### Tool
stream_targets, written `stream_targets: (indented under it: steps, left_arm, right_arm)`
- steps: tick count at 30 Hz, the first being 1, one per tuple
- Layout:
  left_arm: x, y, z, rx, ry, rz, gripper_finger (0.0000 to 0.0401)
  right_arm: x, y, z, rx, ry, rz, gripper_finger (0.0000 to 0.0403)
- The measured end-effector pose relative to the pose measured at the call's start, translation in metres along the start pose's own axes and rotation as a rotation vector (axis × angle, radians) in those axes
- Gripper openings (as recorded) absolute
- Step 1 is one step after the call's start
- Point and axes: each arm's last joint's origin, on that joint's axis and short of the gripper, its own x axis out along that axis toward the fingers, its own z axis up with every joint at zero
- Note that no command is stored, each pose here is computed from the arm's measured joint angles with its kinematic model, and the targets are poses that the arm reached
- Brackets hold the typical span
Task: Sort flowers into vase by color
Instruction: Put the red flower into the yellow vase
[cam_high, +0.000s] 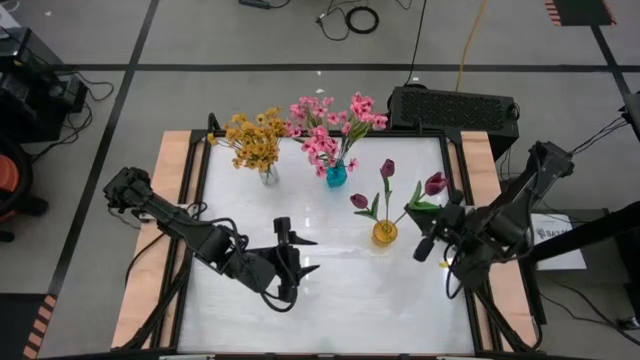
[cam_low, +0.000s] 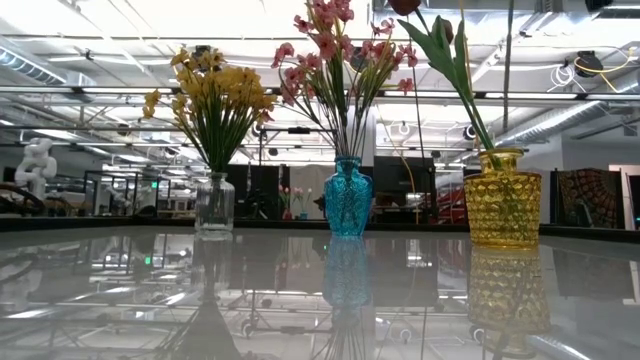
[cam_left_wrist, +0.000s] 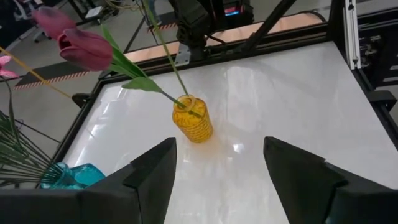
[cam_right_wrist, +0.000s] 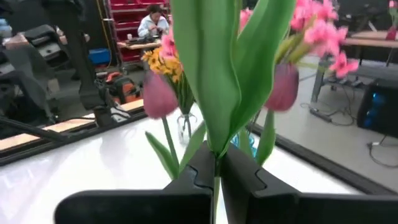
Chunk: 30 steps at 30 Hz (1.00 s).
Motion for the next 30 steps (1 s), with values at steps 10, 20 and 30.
stream_targets:
  steps: [10, 20, 30]
  left_arm:
    - [0.000, 0.000, 0.000, 0.002, 0.002, 0.000, 0.0246]
    - [0.000, 0.000, 0.000, 0.003, 0.002, 0.000, 0.0246]
    - [0.000, 0.000, 0.000, 0.003, 0.002, 0.000, 0.0246]
  right_arm:
    - [0.004, -0.007, -0.030, 0.061, -0.034, -0.033, 0.0002]
    - [0.005, -0.011, -0.042, 0.105, -0.027, -0.036, 0.0002]
    - [0.009, -0.019, -0.068, 0.162, -0.027, -0.042, 0.0014]
